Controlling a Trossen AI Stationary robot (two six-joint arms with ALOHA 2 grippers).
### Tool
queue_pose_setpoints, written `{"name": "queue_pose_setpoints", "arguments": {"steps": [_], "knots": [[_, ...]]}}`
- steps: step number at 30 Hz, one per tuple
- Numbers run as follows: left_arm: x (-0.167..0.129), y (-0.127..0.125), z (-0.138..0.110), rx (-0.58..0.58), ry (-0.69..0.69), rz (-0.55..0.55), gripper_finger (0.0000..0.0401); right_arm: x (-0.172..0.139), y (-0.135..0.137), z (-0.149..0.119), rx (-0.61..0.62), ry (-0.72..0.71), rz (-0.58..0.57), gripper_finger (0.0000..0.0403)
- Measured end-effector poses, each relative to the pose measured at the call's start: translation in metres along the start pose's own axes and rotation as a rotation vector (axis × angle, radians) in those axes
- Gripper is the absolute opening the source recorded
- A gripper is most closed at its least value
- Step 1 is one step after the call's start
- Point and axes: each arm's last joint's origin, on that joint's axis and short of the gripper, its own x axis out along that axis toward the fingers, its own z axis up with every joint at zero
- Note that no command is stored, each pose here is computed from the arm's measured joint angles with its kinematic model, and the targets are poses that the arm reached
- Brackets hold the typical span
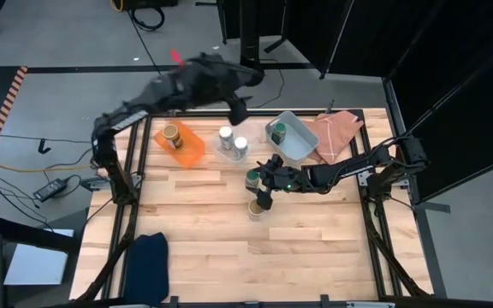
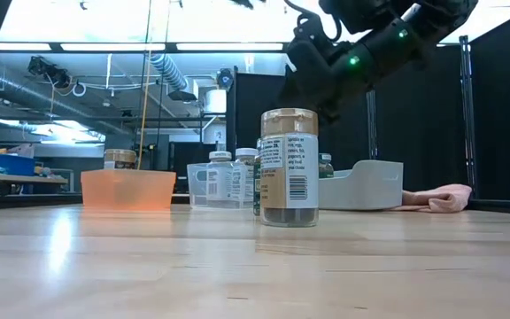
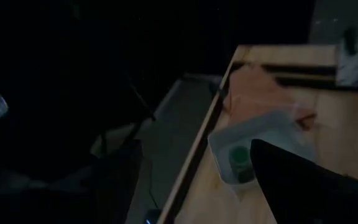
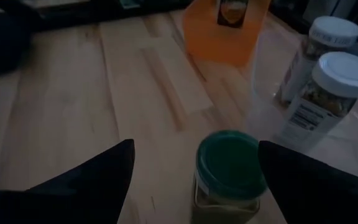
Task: Sort spices by type
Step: Put the gold seasoning bottle into the orange bin
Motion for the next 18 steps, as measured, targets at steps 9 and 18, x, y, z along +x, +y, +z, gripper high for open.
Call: {"name": "queue_pose_setpoints", "arguments": {"steps": [9,18], "knots": [[-0.130,0.025,0.003,-0.033,-0.212,0.108,0.0307,0.004,-0.012,0.001,0.012,0.013,-0.037,0.0350],[-0.188,0.032,-0.030,-0.201,-0.270,-0.055,0.0307,0.007,-0.023,0.005,0.013,0.002,-0.024,0.0350]]}}
